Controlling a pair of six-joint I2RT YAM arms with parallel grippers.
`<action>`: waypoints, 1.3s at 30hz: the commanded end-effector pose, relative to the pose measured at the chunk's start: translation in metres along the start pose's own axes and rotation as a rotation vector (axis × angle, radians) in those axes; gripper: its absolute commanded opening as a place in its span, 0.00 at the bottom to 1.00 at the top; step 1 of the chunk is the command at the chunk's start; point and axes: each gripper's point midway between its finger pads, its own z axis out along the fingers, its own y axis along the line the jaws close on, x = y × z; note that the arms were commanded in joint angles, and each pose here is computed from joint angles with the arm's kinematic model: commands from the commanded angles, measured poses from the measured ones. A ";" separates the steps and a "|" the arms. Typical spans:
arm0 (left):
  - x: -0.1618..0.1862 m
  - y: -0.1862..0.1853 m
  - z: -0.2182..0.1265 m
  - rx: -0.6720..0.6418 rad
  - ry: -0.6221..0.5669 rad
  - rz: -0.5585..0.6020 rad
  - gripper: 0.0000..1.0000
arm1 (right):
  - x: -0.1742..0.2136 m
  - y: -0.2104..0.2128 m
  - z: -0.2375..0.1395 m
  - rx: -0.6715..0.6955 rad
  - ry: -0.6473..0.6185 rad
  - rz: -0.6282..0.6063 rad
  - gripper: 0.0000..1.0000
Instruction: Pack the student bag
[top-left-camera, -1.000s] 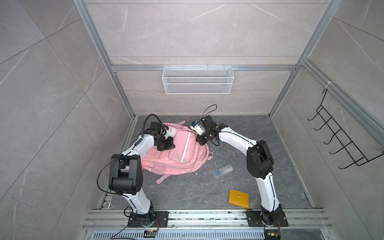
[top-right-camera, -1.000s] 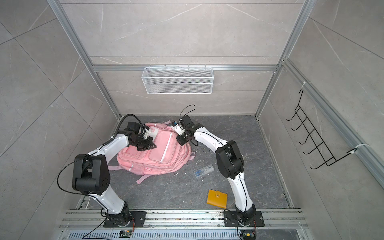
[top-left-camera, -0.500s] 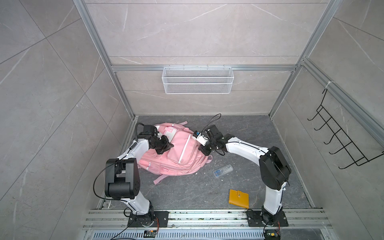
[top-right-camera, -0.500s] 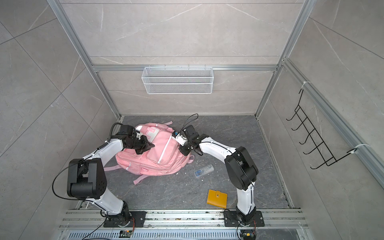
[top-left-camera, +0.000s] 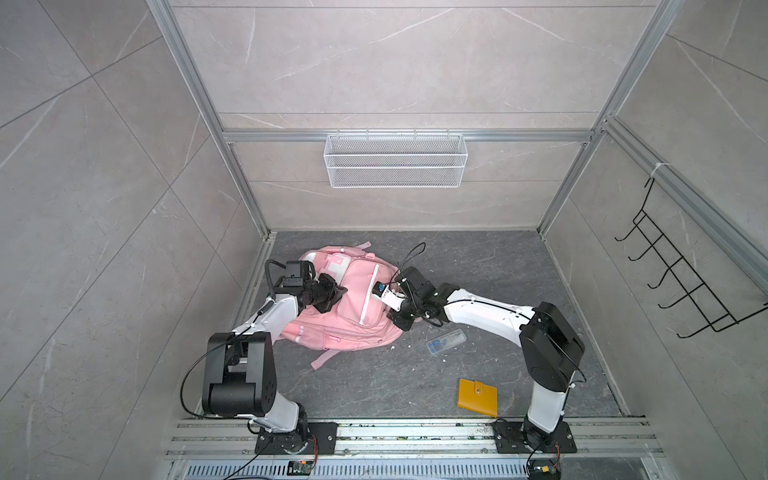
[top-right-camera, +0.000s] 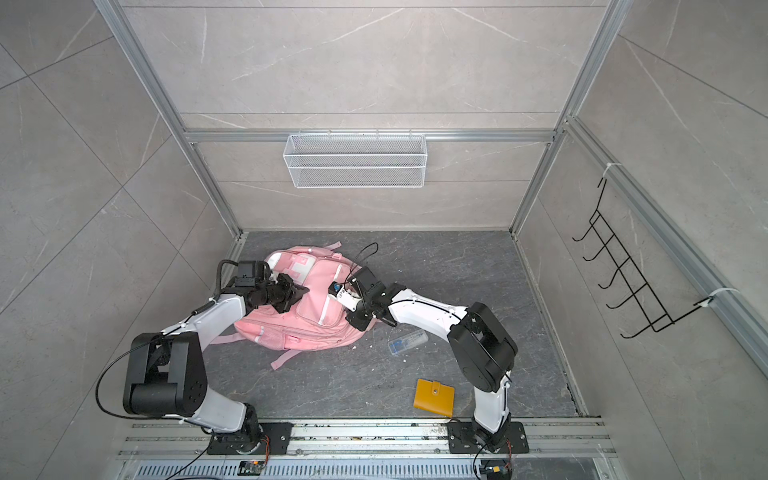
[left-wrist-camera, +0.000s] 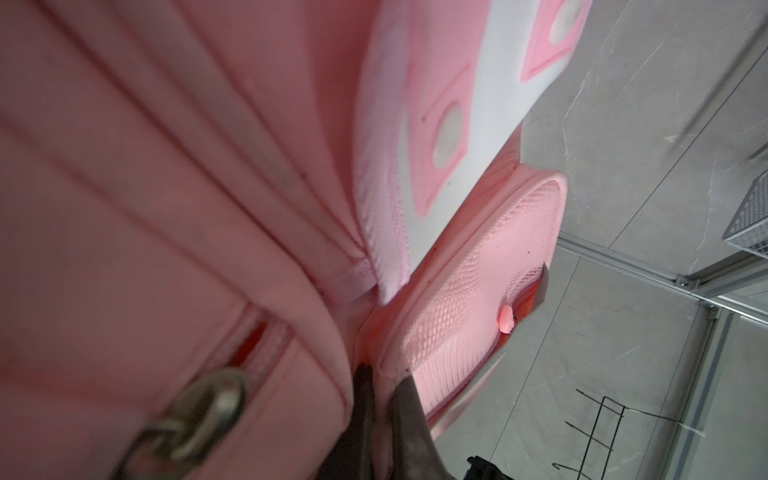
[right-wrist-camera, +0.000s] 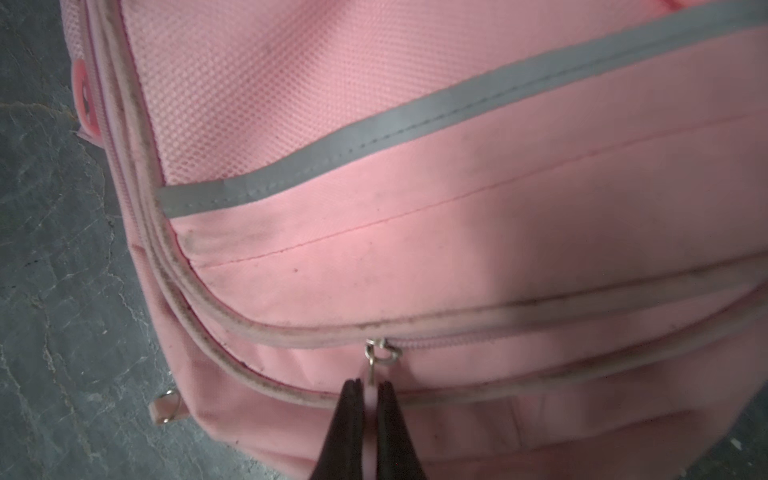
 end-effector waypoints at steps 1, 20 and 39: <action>-0.027 -0.055 -0.026 0.204 -0.164 -0.059 0.00 | -0.009 0.036 0.004 -0.104 -0.014 -0.019 0.00; -0.035 -0.019 -0.027 0.250 -0.277 -0.272 0.00 | 0.005 0.088 -0.016 -0.211 -0.048 0.068 0.00; 0.004 -0.029 -0.011 0.217 -0.277 -0.244 0.00 | -0.074 0.072 0.002 -0.213 -0.260 0.366 0.00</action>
